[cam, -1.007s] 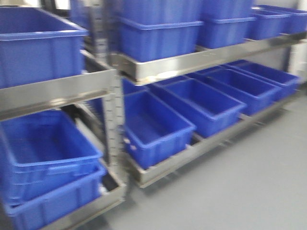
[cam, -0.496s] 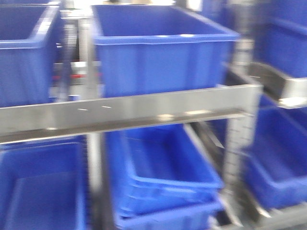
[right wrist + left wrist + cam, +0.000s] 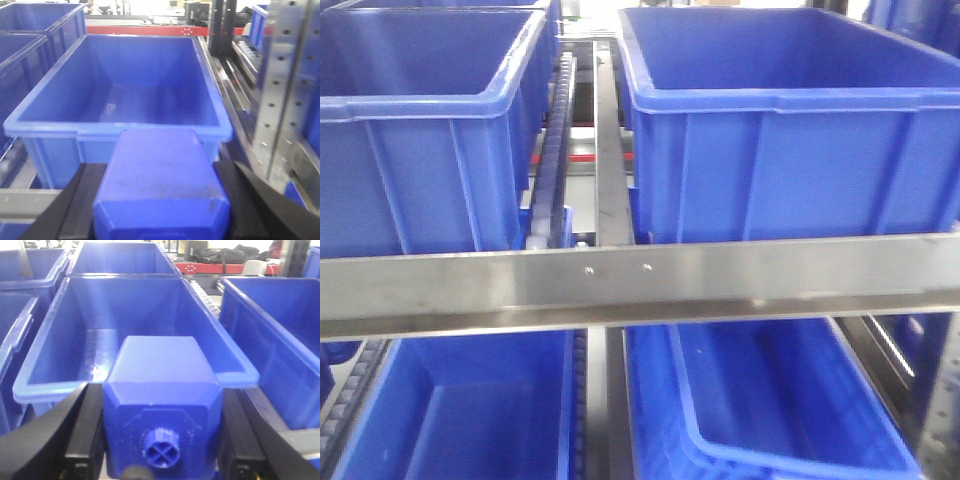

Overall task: Pick and sort blue part to right shelf
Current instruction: 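Turn and approach the shelf, stopping in front of two blue bins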

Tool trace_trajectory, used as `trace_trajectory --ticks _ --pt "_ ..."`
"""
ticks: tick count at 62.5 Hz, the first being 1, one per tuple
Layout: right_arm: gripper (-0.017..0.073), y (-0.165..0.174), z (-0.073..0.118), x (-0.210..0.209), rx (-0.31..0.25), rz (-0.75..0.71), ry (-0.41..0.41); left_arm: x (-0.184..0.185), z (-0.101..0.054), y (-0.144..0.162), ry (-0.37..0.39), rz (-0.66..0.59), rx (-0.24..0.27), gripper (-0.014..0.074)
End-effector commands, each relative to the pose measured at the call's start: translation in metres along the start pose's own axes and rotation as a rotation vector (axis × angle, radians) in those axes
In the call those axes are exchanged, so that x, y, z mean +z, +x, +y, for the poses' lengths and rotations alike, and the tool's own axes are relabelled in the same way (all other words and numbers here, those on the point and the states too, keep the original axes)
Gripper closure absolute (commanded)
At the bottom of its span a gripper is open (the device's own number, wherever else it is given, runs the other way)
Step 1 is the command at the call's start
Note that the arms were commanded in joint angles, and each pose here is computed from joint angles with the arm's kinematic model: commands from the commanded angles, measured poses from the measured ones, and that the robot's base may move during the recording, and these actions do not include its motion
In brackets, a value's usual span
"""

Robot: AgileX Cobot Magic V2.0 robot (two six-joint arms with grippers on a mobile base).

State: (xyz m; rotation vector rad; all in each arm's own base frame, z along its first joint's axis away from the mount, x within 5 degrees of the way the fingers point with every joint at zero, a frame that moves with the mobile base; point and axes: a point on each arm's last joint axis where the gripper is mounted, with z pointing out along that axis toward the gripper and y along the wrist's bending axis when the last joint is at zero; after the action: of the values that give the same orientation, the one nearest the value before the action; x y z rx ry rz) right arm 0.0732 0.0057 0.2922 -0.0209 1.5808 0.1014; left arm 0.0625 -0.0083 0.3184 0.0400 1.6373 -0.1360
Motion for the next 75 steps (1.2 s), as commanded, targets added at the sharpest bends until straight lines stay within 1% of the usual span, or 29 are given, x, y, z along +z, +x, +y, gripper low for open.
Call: trace_trajectory --ticks 1,75 --pt "0.0153 -0.0181 0.0006 -0.0012 -0.022 -0.117 0.000 -0.0009 -0.0002 -0.0168 -0.003 -0.104 -0.002 0.0207" --pt "0.0153 -0.0181 0.0007 -0.0013 -0.022 -0.117 -0.001 -0.0009 -0.0002 -0.0168 -0.003 -0.104 -0.002 0.0207"
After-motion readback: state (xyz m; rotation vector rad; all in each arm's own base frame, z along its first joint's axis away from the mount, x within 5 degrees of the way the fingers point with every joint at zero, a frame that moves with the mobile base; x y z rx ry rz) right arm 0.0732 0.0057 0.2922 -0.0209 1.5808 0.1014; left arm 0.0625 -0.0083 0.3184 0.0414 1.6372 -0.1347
